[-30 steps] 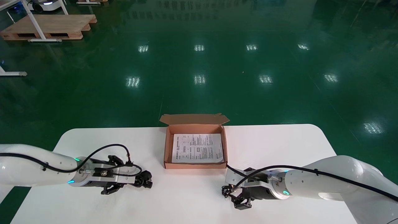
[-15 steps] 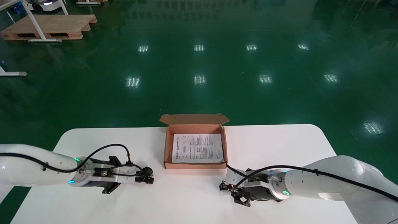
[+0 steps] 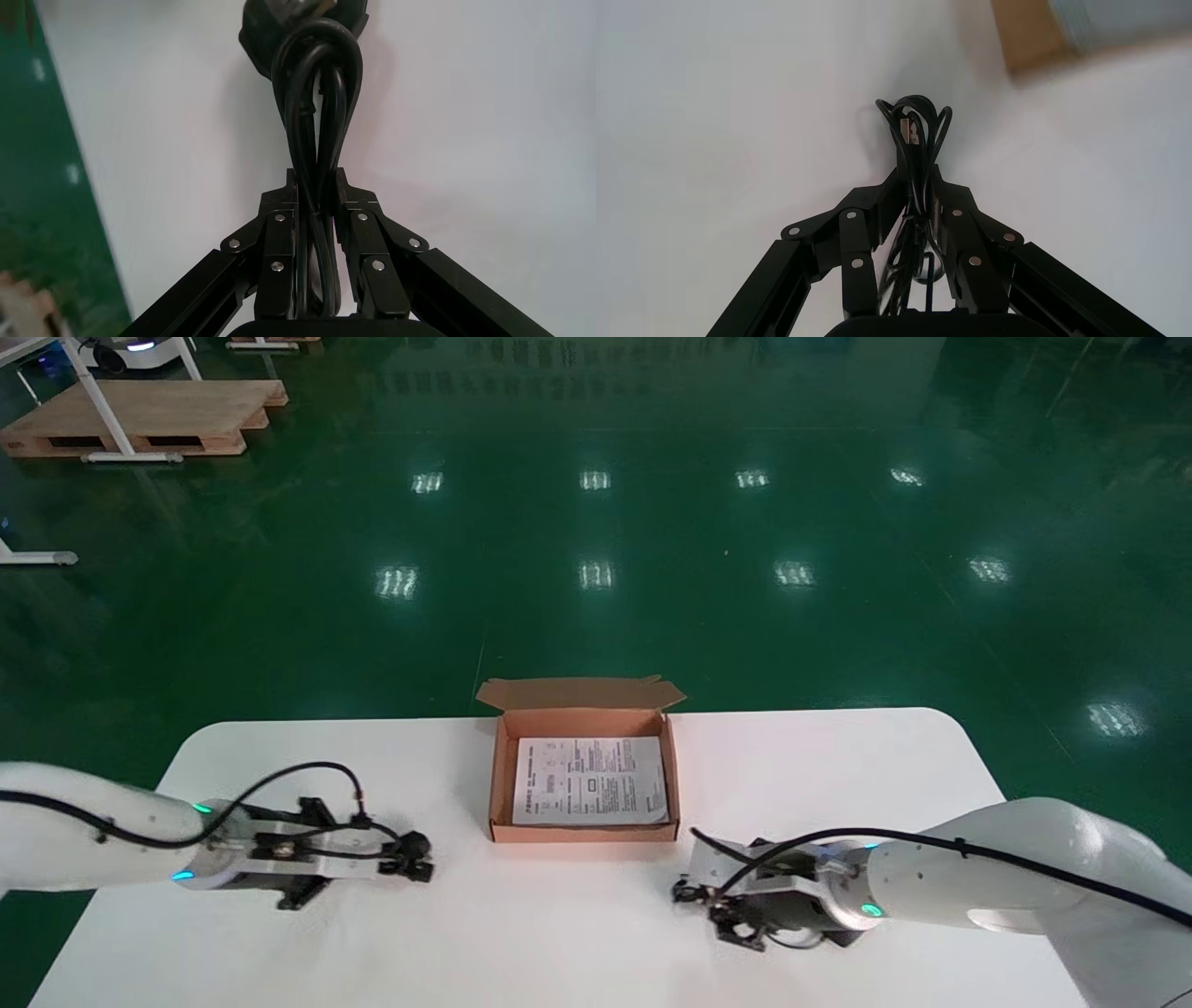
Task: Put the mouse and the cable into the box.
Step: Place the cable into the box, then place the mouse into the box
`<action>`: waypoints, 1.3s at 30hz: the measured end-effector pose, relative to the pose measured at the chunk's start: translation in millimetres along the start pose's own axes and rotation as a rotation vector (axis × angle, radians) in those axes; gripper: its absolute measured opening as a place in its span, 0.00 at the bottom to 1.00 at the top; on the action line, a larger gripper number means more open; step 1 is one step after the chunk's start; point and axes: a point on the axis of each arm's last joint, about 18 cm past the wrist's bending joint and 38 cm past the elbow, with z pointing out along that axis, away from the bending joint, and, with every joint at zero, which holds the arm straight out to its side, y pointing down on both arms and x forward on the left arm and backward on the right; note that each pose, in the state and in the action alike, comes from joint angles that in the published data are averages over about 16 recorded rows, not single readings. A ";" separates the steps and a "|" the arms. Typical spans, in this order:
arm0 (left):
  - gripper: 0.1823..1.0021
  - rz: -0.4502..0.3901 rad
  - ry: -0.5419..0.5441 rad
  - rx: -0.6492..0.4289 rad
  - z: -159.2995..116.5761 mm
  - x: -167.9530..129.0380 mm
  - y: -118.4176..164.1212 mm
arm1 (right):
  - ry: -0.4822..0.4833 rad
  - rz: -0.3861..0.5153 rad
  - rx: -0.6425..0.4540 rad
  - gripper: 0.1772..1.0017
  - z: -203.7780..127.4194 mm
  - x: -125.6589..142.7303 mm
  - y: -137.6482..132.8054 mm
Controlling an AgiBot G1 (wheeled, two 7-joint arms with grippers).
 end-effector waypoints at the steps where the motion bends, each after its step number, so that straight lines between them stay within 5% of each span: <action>1: 0.11 -0.005 -0.015 0.000 -2.9 -5.6 1.4 | 0.022 -0.001 -0.009 0.08 -5.1 8.1 3.5; 8: 0.11 -0.051 -0.140 0.082 -21.7 -54.8 -19.8 | 0.231 -0.025 -0.055 0.08 -58.0 84.9 11.4; 18: 0.11 -0.066 -0.235 0.348 -25.6 -97.5 -127.4 | 0.489 -0.070 -0.020 0.08 -132.1 170.3 -27.3; 27: 0.11 -0.036 -0.232 0.412 -18.7 -95.4 -166.7 | 0.535 -0.082 -0.007 0.08 -148.2 184.6 -39.0; 39: 0.11 0.073 -0.332 0.305 17.1 -68.8 -176.1 | 0.526 -0.080 -0.009 0.08 -145.2 182.1 -37.6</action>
